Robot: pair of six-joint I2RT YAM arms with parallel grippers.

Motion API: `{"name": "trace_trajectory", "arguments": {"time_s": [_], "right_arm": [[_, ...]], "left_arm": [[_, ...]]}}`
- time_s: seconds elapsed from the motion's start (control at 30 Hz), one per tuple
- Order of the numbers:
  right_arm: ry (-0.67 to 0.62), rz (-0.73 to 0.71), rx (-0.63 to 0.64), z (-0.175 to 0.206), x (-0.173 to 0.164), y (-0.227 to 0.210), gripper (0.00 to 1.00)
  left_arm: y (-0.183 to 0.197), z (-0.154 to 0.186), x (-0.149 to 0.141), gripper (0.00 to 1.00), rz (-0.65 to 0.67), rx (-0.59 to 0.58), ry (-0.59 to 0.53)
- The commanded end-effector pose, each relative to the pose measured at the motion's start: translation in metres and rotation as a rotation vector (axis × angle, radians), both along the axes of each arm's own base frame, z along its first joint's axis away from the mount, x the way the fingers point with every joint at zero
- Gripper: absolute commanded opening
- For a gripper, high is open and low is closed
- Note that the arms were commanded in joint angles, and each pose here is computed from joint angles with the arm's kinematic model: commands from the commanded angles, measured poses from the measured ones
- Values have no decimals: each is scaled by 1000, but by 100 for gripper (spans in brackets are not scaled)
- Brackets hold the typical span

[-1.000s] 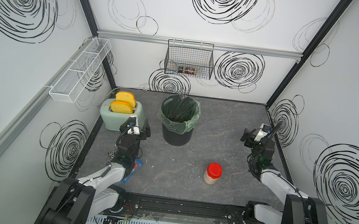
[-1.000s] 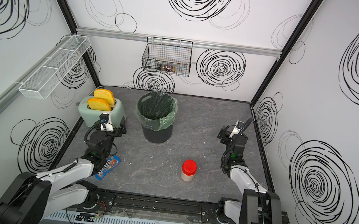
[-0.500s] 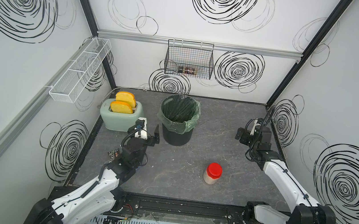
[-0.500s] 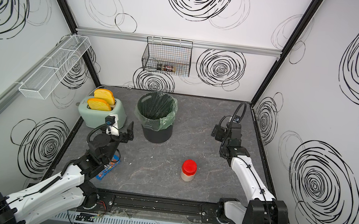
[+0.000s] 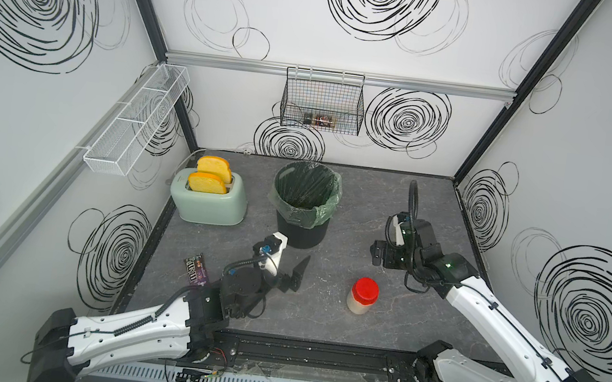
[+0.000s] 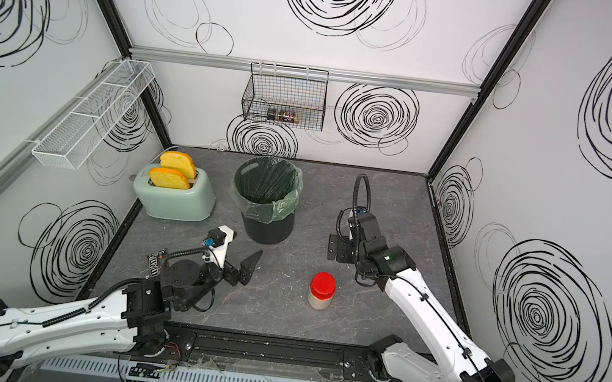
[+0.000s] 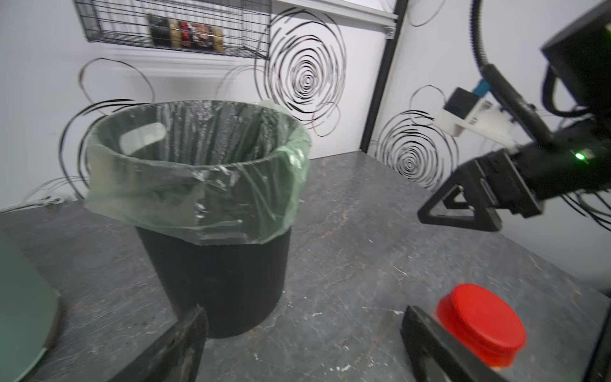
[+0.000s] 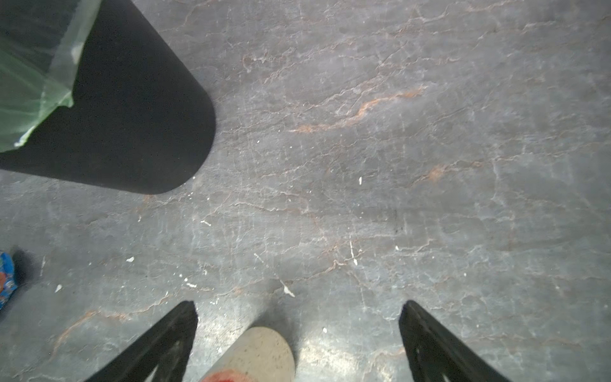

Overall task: Empty expired oatmeal from jars
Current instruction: Pick up the jar from the center of the board.

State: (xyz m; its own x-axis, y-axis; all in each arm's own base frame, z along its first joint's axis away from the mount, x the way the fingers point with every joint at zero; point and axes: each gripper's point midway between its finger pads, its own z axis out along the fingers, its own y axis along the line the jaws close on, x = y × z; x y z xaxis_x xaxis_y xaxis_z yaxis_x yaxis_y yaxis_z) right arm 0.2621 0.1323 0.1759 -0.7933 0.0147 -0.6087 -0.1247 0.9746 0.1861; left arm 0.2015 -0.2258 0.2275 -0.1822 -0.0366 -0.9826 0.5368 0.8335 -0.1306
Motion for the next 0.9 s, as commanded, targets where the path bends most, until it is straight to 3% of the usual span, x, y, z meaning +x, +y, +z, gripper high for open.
{"name": "trace_trajectory", "arguments": {"time_s": [0.0, 0.17, 0.37, 0.6, 0.87], "right_arm": [[33, -53, 43, -1, -12, -5, 98], [-33, -68, 162, 29, 2, -9, 98], [-57, -78, 232, 48, 21, -33, 98], [-69, -61, 241, 57, 34, -45, 98], [-83, -61, 247, 61, 41, -56, 98]], "left_arm": [[-19, 2, -21, 96, -81, -81, -30], [-47, -14, -54, 96, -214, -139, -68], [-97, -38, -70, 96, -316, -38, -96], [-146, -56, -68, 96, -359, -61, -94], [-167, -71, -53, 96, -430, -171, -33]]}}
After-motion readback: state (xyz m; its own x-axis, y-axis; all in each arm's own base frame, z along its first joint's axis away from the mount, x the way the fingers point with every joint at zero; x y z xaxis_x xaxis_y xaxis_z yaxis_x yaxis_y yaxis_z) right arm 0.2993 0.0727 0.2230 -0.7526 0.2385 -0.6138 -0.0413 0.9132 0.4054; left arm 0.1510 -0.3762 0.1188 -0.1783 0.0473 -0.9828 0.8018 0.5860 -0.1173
